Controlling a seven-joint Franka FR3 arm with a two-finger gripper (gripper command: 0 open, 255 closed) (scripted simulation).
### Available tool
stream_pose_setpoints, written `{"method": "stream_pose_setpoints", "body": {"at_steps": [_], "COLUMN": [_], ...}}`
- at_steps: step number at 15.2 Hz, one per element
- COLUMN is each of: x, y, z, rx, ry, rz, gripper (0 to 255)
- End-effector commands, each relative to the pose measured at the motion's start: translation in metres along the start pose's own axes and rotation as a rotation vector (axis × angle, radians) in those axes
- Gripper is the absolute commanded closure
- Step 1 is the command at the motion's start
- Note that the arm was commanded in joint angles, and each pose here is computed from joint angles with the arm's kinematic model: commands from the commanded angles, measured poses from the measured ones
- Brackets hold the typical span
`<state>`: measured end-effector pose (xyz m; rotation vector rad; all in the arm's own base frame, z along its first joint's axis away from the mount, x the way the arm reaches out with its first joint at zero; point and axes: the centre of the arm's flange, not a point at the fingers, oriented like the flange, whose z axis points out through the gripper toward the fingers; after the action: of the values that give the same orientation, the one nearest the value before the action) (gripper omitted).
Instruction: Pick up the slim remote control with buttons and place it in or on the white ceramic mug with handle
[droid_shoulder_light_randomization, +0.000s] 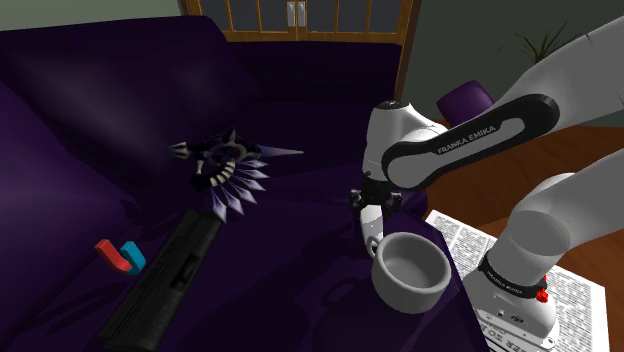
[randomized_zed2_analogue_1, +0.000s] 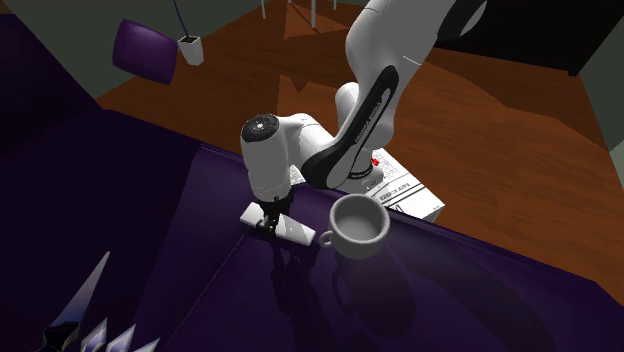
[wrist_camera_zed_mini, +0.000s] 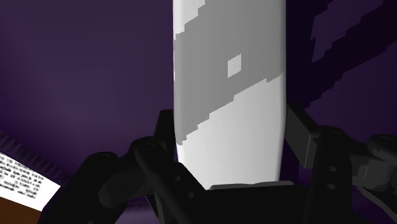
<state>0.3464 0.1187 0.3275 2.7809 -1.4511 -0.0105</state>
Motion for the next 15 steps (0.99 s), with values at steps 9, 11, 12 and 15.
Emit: {"method": "stream_pose_setpoints", "body": {"at_steps": [9,11,12,15], "x": [0.000,0.000,0.000,0.000], "y": [0.000,0.000,0.000,0.000], "z": [-0.037,-0.047,-0.053,-0.069], "rx": [0.000,0.000,0.000,0.000], "ry": [0.000,0.000,0.000,0.000], "rz": [0.000,0.000,0.000,0.000], "gripper": [255,255,255,255]}}
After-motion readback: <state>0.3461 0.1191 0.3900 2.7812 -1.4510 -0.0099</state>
